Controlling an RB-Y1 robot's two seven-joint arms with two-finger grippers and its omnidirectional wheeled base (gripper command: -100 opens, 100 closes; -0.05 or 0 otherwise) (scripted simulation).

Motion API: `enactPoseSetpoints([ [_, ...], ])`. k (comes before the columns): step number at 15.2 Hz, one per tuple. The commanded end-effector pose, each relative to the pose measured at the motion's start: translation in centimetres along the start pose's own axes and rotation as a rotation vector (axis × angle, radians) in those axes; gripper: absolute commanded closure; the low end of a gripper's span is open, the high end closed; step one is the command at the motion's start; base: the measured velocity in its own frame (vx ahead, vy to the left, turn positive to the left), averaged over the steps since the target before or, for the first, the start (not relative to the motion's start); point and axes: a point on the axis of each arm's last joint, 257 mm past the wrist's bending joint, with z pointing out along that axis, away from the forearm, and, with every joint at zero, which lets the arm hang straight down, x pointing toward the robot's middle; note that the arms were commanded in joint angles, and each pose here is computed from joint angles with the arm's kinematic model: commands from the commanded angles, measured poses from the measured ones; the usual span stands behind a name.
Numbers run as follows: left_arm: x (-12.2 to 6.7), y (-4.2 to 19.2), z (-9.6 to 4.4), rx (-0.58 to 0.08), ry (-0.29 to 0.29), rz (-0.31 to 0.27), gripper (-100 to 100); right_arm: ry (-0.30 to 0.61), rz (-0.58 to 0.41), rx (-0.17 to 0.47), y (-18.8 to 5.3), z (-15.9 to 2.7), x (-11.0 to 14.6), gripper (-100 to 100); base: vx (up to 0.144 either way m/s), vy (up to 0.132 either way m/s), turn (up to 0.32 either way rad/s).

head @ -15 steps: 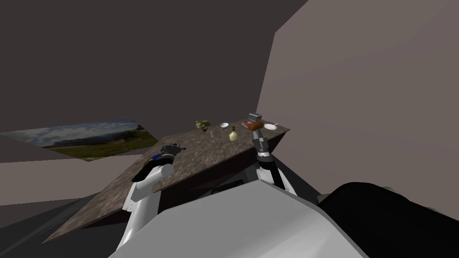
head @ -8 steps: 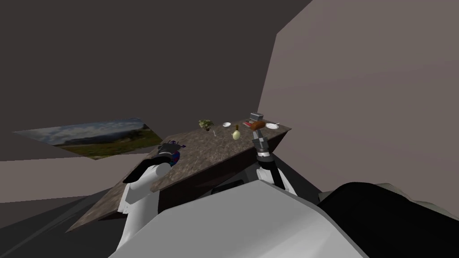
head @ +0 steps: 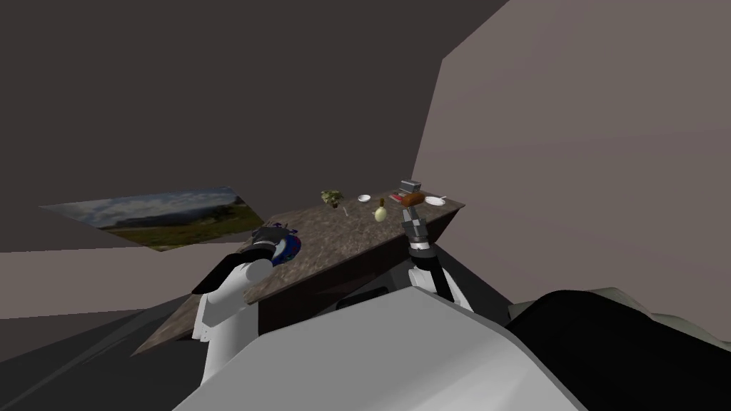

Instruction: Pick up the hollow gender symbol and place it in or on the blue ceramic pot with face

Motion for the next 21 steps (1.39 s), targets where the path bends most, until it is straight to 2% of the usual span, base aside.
enactPoseSetpoints([
  [1,0.0,0.0,0.0,0.0,0.0,0.0,-100,0.0,0.0,0.0,0.0,0.0,0.0,0,-0.003,0.007,0.0],
  [4,0.0,0.0,0.0,0.0,0.0,0.0,-100,0.0,0.0,0.0,0.0,0.0,0.0,0,0.0,0.0,0.0],
  [5,0.5,-1.1,0.2,0.002,-0.004,0.003,-100,0.0,0.0,0.0,0.0,0.0,0.0,0,-0.001,-0.01,-0.053],
  [10,1.2,-2.7,0.4,0.007,-0.011,0.007,-100,0.0,0.0,0.0,0.0,0.0,0.0,0,-0.003,-0.026,-0.047],
  [15,2.4,-5.6,0.6,0.02,-0.026,0.01,-100,0.0,0.0,0.0,0.0,0.0,0.0,0,-0.003,-0.028,-0.049],
  [21,2.2,-5.2,0.7,0.017,-0.022,0.01,-100,0.0,0.0,0.0,0.0,0.0,0.0,0,0.0,-0.004,-0.003],
])
